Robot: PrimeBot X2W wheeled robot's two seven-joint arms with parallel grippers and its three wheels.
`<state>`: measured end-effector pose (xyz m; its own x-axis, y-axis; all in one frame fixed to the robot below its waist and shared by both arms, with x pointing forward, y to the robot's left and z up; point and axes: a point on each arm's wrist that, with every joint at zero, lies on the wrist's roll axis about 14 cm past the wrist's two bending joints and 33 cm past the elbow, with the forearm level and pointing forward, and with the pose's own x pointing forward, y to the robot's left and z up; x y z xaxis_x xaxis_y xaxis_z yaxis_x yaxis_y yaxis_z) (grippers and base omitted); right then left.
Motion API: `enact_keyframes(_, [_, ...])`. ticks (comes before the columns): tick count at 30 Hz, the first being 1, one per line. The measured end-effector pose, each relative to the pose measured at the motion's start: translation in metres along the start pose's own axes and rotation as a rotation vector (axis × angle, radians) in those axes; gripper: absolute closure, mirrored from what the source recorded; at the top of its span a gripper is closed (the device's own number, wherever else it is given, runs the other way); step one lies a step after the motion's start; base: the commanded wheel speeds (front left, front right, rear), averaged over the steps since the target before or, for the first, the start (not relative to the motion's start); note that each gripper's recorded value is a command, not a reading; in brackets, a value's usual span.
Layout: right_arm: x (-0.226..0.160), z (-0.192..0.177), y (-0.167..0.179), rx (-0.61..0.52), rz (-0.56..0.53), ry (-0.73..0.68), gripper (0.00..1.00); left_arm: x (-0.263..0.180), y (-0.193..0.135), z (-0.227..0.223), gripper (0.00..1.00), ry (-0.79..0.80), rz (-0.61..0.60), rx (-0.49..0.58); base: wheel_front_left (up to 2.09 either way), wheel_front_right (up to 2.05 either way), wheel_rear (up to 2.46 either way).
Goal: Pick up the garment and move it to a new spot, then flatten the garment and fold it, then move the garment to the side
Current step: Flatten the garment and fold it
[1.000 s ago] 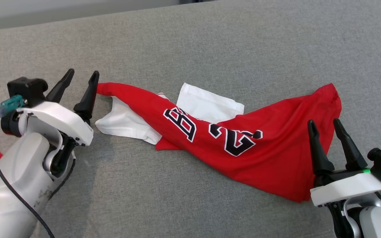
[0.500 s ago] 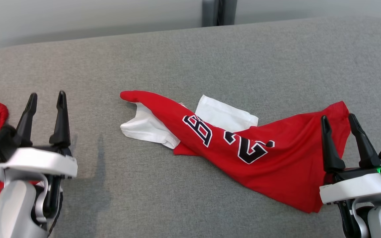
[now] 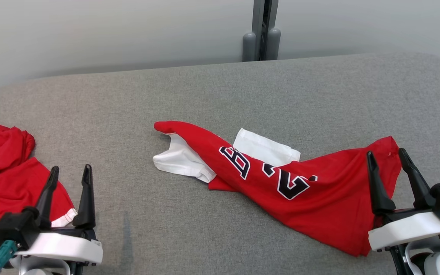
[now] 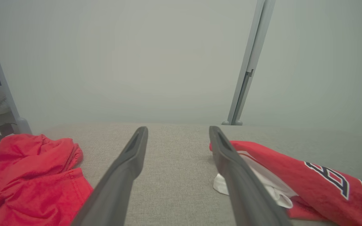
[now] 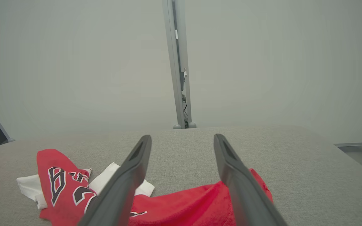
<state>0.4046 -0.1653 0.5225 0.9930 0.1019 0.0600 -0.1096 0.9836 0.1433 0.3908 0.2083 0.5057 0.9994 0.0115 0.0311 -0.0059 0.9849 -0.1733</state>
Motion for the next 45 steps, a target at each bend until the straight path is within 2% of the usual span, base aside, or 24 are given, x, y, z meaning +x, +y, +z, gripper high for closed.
enact_keyframes(14, [-0.003, 0.002, 0.003, 0.000, 0.007, 0.008, 0.00, -0.005, -0.010, -0.001, 0.00, 0.022, -0.021, 0.004, 0.00, 0.00, 0.00])
enact_keyframes(19, [-0.002, -0.001, 0.003, 0.004, 0.008, 0.018, 0.00, 0.018, -0.028, 0.010, 0.00, 0.011, -0.105, 0.014, 0.00, 0.00, 0.00])
enact_keyframes(22, [-0.001, -0.003, 0.002, 0.007, 0.007, 0.023, 0.00, 0.034, -0.045, 0.001, 0.00, 0.068, -0.180, 0.012, 0.00, 0.00, 0.00])
enact_keyframes(25, [-0.001, -0.006, -0.004, 0.013, -0.012, 0.032, 0.00, 0.050, -0.064, -0.030, 0.00, 0.201, -0.260, -0.016, 0.00, 0.00, 0.00])
enact_keyframes(31, [-0.003, -0.017, -0.019, 0.020, -0.055, 0.057, 0.00, 0.057, -0.075, -0.096, 0.00, 0.446, -0.309, -0.062, 0.00, 0.00, 0.00])
enact_keyframes(41, [-0.006, -0.031, -0.038, 0.026, -0.113, 0.085, 0.00, 0.058, -0.084, -0.155, 0.00, 0.648, -0.338, -0.082, 0.00, 0.00, 0.00])
enact_keyframes(42, [-0.006, -0.031, -0.039, 0.026, -0.114, 0.086, 0.00, 0.058, -0.085, -0.157, 0.35, 0.654, -0.342, -0.083, 0.00, 0.00, 0.00])
enact_keyframes(43, [-0.006, -0.030, -0.039, 0.026, -0.115, 0.084, 0.00, 0.059, -0.088, -0.156, 1.00, 0.648, -0.348, -0.088, 0.00, 0.00, 0.00])
enact_keyframes(45, [-0.006, -0.030, -0.039, 0.026, -0.116, 0.082, 0.00, 0.061, -0.093, -0.151, 1.00, 0.627, -0.366, -0.099, 0.00, 0.00, 0.00])
